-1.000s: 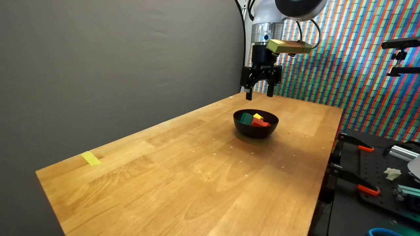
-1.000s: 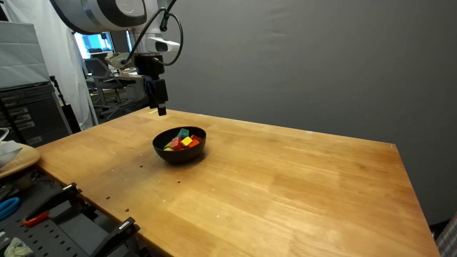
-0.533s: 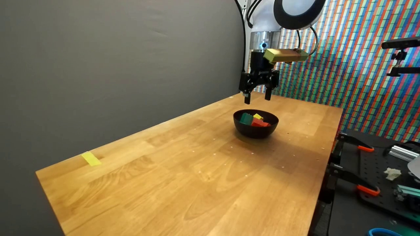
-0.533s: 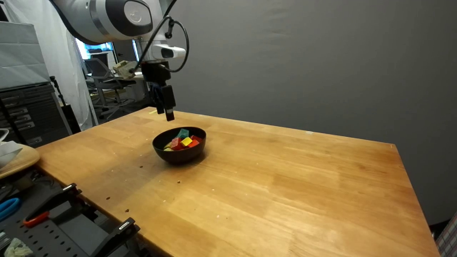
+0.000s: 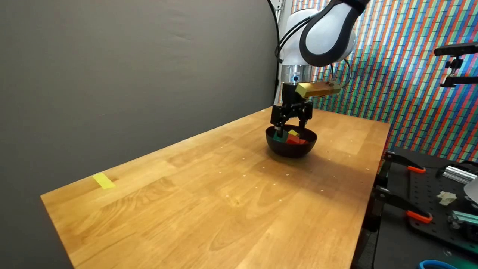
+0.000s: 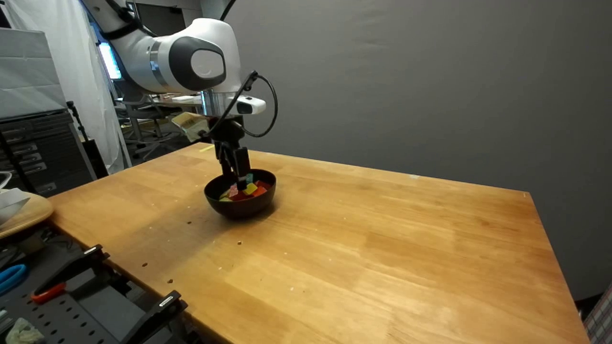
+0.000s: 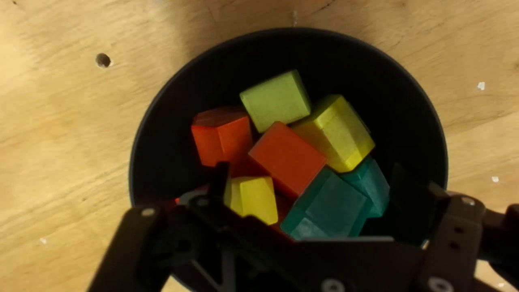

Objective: Remove the blocks from the bowl

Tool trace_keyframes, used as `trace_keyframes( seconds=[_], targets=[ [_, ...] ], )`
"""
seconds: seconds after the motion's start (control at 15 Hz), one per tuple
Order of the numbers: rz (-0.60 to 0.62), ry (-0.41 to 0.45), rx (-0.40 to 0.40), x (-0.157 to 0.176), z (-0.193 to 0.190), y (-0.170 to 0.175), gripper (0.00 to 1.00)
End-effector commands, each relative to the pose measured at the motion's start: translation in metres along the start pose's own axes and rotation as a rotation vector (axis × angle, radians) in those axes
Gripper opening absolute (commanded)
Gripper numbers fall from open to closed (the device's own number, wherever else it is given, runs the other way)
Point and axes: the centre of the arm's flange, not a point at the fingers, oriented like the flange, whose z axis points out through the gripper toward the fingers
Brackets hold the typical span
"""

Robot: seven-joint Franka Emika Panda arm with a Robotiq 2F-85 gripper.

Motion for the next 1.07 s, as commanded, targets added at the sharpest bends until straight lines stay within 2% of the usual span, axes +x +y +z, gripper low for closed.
trace_keyframes(
  seconds=[0.0,0.07,0.13,0.2,0.27,0.4,0.47,0.6,0.93,1.0],
  targets=[
    [-0.024,-0.022,0.027,0.011,0.014,-0.004,0.97],
    [-0.025,-0.029,0.023,0.011,0.018,-0.003,0.93],
    [-0.025,-0.038,0.018,0.010,0.023,-0.002,0.84],
    [-0.024,-0.045,0.013,0.009,0.027,-0.002,0.84],
    [-0.023,-0.052,0.011,0.008,0.030,-0.001,0.77],
    [-0.018,-0.062,0.012,0.005,0.033,-0.001,0.77],
    [-0.015,-0.064,0.013,0.003,0.033,-0.001,0.57],
    [-0.013,-0.066,0.011,-0.001,0.029,-0.002,0.51],
    [-0.041,-0.052,0.043,-0.012,0.000,-0.004,0.16],
    [-0.046,-0.044,0.042,-0.016,-0.004,-0.005,0.15]
  ],
)
